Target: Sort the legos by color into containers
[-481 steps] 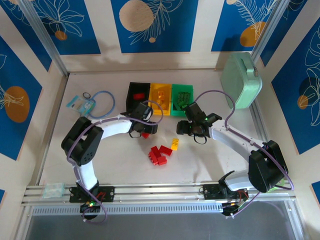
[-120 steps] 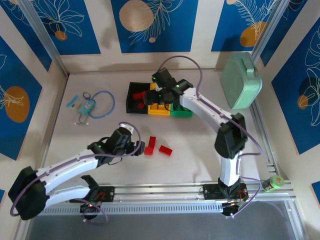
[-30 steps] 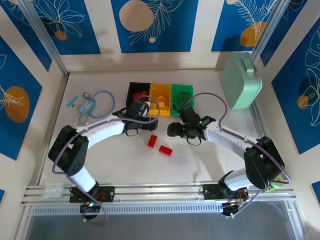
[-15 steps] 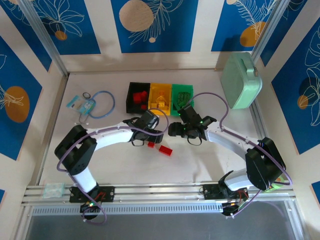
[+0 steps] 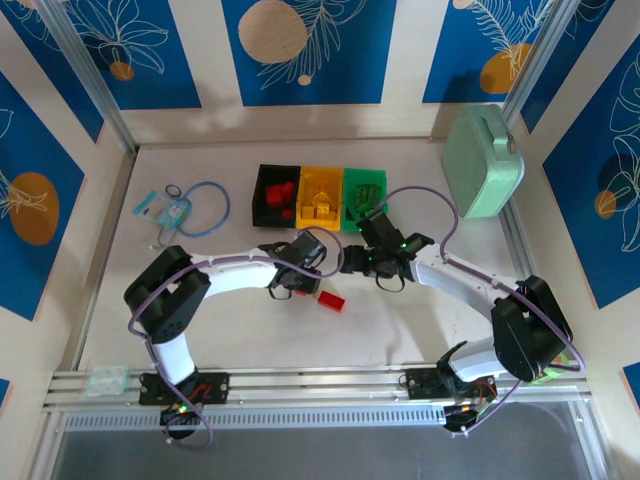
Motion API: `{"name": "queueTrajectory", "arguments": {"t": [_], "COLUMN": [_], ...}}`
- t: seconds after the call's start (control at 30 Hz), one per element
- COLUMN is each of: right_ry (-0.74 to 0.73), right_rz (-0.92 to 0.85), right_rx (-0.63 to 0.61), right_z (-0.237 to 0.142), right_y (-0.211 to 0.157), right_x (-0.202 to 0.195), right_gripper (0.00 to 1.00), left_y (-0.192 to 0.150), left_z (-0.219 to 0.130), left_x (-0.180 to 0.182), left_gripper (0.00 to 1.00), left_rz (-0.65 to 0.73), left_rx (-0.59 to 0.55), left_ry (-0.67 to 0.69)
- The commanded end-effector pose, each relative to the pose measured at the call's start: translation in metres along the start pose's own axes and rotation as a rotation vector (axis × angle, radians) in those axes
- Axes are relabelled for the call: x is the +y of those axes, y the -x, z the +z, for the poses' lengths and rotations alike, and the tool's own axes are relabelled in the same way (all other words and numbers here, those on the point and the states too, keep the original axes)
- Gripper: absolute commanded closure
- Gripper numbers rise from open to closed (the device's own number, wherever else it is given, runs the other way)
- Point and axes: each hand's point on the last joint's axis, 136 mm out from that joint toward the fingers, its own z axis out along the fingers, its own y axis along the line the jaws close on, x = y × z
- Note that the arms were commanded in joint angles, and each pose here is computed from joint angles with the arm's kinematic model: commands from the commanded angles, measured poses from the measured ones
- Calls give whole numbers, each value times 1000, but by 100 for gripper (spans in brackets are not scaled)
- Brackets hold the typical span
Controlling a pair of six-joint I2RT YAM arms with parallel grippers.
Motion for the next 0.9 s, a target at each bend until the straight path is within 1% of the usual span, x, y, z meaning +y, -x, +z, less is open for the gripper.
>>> {"name": "queueTrajectory", "arguments": {"t": [0.0, 0.07, 0.17, 0.23, 0.3, 0.37, 0.53, 0.7, 0.87], "right_ry": [4, 5, 6, 7, 9, 11, 18, 22, 18], "right_rz": [18, 20, 21, 21, 21, 20, 20, 18, 19], "right_rx": [-17, -16, -17, -20, -19, -19, -6, 0, -2], "right_z": [-4, -4, -5, -5, -6, -6, -4, -3, -5], "right_y": [1, 0, 0, 1, 1, 0, -5, -9, -14], "right_x": [-4, -5, -6, -6, -6, -6, -6, -4, -5], "right_gripper": [26, 26, 26, 26, 26, 27, 27, 27, 27], "left_y": [3, 11, 28, 41, 57, 73, 115, 157, 189], "left_z": [-5, -12, -24, -32, -41, -51, -76, -80, -69], "left_x": [6, 8, 15, 23, 33, 46, 87, 119, 138], "left_gripper": [62, 65, 67, 68, 69, 69, 69, 68, 67], "left_rz": [5, 7, -9, -54, -137, -198, -235, -272, -280], "left_rx": [-6, -33, -79, -107, -147, -193, -276, -318, -325], "left_ry": [48, 60, 61, 33, -38, -75, -23, -5, 20]}}
